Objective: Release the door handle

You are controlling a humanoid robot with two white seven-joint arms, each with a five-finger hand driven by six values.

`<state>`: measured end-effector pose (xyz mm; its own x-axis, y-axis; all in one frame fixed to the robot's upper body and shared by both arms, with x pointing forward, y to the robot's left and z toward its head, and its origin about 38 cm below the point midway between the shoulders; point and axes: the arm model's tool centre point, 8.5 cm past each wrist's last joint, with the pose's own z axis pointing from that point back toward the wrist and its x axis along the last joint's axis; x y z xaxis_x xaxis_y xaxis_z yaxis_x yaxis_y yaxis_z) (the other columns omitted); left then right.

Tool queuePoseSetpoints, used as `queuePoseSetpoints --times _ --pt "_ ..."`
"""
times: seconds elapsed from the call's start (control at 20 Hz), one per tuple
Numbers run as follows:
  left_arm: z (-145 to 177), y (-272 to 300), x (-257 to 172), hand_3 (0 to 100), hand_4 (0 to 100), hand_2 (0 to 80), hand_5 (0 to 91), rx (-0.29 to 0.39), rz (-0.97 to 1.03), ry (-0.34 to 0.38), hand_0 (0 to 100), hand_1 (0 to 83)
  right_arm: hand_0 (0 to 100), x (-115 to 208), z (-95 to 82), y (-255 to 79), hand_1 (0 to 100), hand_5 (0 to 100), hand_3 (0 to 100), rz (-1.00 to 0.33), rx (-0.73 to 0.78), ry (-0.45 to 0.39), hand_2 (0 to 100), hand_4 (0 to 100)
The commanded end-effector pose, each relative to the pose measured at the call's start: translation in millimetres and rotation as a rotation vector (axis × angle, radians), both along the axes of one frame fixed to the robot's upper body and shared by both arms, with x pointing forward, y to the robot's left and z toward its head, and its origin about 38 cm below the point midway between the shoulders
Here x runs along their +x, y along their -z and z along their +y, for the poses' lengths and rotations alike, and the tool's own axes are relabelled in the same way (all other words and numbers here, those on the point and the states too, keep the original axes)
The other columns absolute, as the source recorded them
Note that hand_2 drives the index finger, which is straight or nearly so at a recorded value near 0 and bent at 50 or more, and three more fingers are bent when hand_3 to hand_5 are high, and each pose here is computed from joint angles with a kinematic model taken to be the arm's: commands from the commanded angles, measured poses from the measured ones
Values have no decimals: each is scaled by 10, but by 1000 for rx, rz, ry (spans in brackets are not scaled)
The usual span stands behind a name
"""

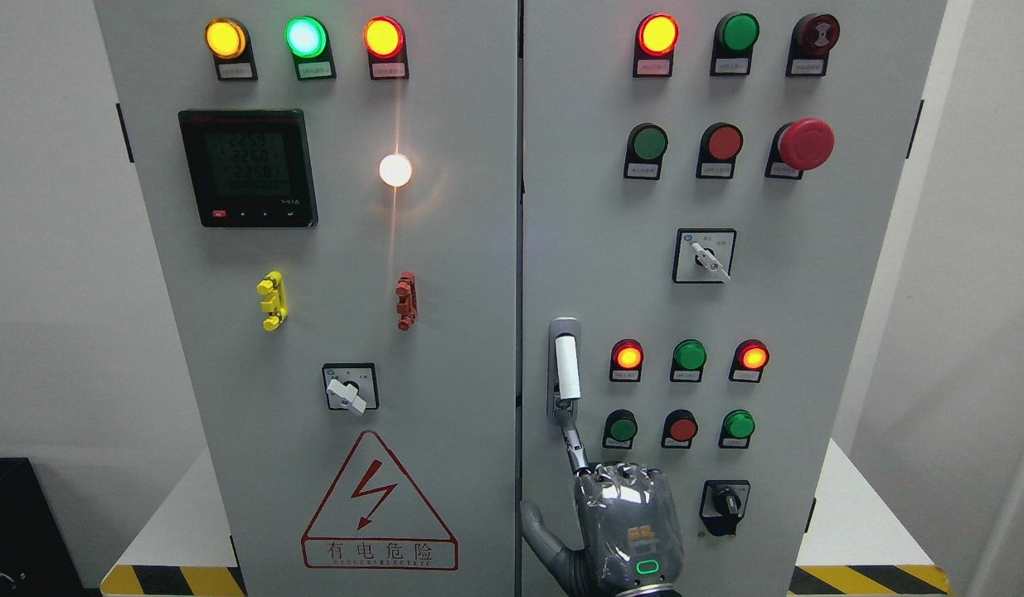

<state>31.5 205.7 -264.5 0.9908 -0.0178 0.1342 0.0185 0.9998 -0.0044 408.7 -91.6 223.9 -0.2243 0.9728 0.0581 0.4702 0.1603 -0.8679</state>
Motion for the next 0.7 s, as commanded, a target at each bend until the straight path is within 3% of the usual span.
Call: queuePoseSetpoints --times 0.0,0.65 --pt "1 4 -107 0 0 0 0 0 16 0 120 556 350 15 -2 71 221 1000 1000 17 -5 2 168 1000" --pt "1 4 -107 0 0 0 0 0 16 -2 120 556 349 2 -3 34 222 1000 1000 4 0 0 168 1000"
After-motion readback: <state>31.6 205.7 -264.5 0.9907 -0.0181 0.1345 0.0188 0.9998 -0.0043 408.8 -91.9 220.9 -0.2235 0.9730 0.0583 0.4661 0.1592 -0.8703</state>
